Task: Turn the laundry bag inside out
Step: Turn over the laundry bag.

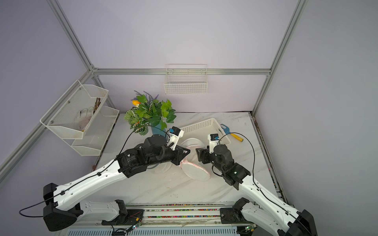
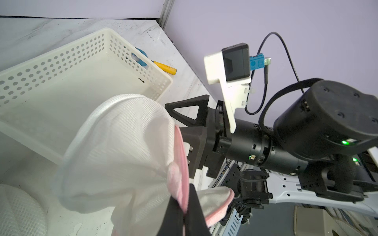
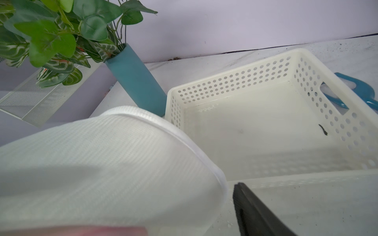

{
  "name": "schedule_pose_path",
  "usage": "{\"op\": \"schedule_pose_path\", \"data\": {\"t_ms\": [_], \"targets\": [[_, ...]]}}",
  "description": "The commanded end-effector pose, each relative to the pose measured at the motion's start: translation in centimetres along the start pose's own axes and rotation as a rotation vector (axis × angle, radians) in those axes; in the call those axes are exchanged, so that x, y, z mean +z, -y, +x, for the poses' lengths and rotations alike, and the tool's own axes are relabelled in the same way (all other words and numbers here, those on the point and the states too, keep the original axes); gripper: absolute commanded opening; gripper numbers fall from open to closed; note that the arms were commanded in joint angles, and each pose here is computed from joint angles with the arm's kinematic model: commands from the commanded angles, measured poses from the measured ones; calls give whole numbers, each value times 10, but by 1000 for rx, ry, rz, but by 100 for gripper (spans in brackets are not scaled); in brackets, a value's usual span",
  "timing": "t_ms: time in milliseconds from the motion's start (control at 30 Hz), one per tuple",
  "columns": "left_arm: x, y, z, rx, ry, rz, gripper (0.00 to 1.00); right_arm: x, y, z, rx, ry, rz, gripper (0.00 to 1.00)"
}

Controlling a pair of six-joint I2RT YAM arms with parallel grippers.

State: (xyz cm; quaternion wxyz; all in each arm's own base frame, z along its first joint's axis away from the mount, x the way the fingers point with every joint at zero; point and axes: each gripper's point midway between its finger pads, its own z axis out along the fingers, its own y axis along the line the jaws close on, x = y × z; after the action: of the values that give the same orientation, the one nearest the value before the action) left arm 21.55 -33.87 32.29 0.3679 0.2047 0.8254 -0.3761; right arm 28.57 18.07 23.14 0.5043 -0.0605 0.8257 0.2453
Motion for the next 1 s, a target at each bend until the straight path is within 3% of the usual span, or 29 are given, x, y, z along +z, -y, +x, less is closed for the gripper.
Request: {"op": "schedule_pose_path", "data": {"t_ms": [0, 133, 400, 533, 733, 967], "targets": [[-19, 17, -15, 84, 58, 84, 0, -6, -1, -7, -34, 42, -22, 59], [-26, 18, -10, 143, 55, 101, 0, -15, -13, -10, -80, 75, -105, 40], [-40, 19, -1, 226, 40, 155, 0, -30, -30, -14, -189, 91, -198, 18], [-47, 3, 2, 239, 45, 88, 0, -41, -31, -20, -269, 88, -190, 0], [-46, -24, 10, 235, 66, -15, 5, -61, -46, -28, -370, 46, -241, 0], [-21, -30, 20, 150, 36, -14, 29, -74, -65, -32, -383, -41, -326, 0]]}}
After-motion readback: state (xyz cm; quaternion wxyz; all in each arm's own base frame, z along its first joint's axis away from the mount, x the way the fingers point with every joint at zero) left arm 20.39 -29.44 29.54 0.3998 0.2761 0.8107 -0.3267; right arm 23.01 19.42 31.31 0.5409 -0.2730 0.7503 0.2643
